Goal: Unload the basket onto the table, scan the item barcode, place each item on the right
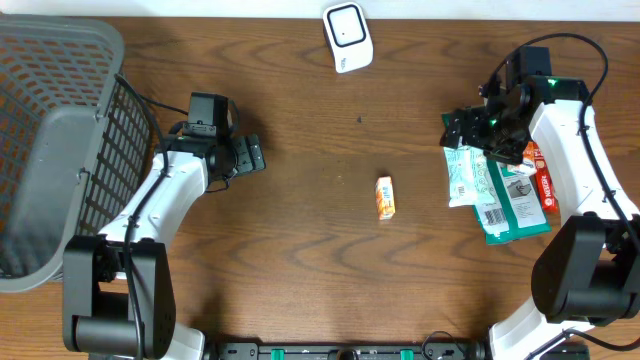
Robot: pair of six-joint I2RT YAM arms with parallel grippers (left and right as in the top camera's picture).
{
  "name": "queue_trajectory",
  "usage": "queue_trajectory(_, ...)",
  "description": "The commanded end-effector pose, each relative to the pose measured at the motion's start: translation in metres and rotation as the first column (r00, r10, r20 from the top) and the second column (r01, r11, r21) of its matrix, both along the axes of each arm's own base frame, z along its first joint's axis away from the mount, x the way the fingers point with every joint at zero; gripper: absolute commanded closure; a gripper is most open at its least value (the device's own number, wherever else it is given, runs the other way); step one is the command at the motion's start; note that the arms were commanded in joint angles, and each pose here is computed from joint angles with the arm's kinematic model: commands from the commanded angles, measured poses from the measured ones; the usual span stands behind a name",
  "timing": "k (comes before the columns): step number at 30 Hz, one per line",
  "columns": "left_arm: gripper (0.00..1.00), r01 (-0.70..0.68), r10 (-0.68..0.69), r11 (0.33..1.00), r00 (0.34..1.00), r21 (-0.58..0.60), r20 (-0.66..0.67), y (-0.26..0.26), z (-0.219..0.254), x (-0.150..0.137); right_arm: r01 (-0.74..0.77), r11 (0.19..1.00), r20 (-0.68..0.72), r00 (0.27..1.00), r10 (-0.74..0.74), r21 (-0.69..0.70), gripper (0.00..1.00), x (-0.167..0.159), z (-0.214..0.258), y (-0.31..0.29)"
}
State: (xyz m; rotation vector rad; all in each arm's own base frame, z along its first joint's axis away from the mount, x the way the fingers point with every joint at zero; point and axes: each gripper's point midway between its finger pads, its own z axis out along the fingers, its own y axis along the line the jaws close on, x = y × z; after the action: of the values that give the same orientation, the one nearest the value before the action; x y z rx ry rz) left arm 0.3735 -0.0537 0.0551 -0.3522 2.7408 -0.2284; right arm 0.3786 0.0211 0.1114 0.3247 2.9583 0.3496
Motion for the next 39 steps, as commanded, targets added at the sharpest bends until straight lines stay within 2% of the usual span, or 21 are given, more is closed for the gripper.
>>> queue_trajectory(1,0.06,-0.003,0.003,1.000,1.000,0.012,-0.008,0.003,-0.003,-0.002,-0.010,1.000,0.002,1.000,0.010,0.017,0.07,-0.001,0.002,0.003)
queue_trajectory(2,0.07,-0.002,0.002,1.000,1.000,0.012,-0.007,0.003,-0.003,-0.002,-0.010,1.000,0.002,1.000,0.010,0.016,0.16,-0.001,0.002,0.003)
queue_trajectory(3,0.07,-0.002,0.002,1.000,1.000,0.012,-0.007,0.003,-0.003,-0.002,-0.010,1.000,0.002,1.000,0.010,0.017,0.36,-0.001,0.002,0.003)
queue_trajectory(4,0.06,-0.002,0.002,1.000,1.000,0.012,-0.007,0.004,-0.003,-0.002,-0.010,1.000,0.001,1.000,0.010,0.017,0.65,-0.001,0.002,0.003)
queue_trajectory(5,0.07,-0.002,0.002,1.000,1.000,0.012,-0.007,0.003,-0.003,-0.002,-0.007,1.000,-0.006,1.000,0.007,0.018,0.99,-0.003,0.002,0.004)
queue_trajectory(10,0.07,-0.002,0.002,1.000,1.000,0.012,-0.007,0.003,-0.003,-0.002,0.027,0.999,-0.092,0.995,-0.025,0.027,0.99,-0.021,-0.008,0.015)
queue_trajectory(16,0.07,-0.003,0.003,1.000,1.000,0.012,-0.008,0.003,-0.003,-0.002,-0.040,0.999,-0.194,0.980,0.045,0.029,0.99,-0.059,-0.052,0.071)
queue_trajectory(22,0.07,-0.002,0.002,1.000,1.000,0.012,-0.008,0.003,-0.003,-0.002,-0.107,0.994,-0.164,0.980,0.112,0.037,0.99,-0.072,-0.071,0.124)
queue_trajectory(28,0.06,-0.001,0.002,1.000,1.000,0.012,-0.007,0.003,-0.003,-0.002,-0.194,0.976,-0.080,0.976,0.203,0.100,0.99,-0.072,-0.067,0.177)
queue_trajectory(31,0.07,-0.002,0.002,1.000,1.000,0.012,-0.008,0.003,-0.003,-0.002,-0.240,0.965,-0.057,0.967,0.247,0.106,0.98,-0.070,-0.064,0.181)
queue_trajectory(32,0.07,-0.001,0.002,1.000,1.000,0.012,-0.007,0.003,-0.003,-0.002,-0.290,0.951,-0.039,0.954,0.296,0.110,0.89,-0.069,-0.058,0.180)
queue_trajectory(33,0.06,-0.001,0.002,1.000,1.000,0.012,-0.007,0.003,-0.003,-0.002,-0.334,0.935,-0.023,0.940,0.339,0.122,0.86,-0.067,-0.050,0.179)
queue_trajectory(35,0.07,-0.002,0.002,1.000,1.000,0.012,-0.008,0.003,-0.003,-0.002,-0.325,0.937,0.000,0.945,0.328,0.124,0.77,-0.058,-0.029,0.171)
queue_trajectory(36,0.06,-0.002,0.002,1.000,1.000,0.012,-0.008,0.003,-0.003,-0.002,-0.311,0.942,0.016,0.950,0.311,0.125,0.60,-0.052,-0.018,0.166)
queue_trajectory(37,0.07,-0.002,0.002,1.000,1.000,0.012,-0.007,0.003,-0.003,-0.002,-0.298,0.946,0.027,0.955,0.297,0.126,0.35,-0.048,-0.011,0.162)
queue_trajectory(38,0.07,-0.001,0.002,1.000,1.000,0.012,-0.007,0.003,-0.003,-0.002,-0.283,0.951,0.032,0.959,0.281,0.127,0.22,-0.045,-0.009,0.157)
queue_trajectory(39,0.07,-0.001,0.002,1.000,1.000,0.012,-0.007,0.003,-0.003,-0.002,-0.265,0.956,0.028,0.964,0.264,0.128,0.20,-0.044,-0.008,0.153)
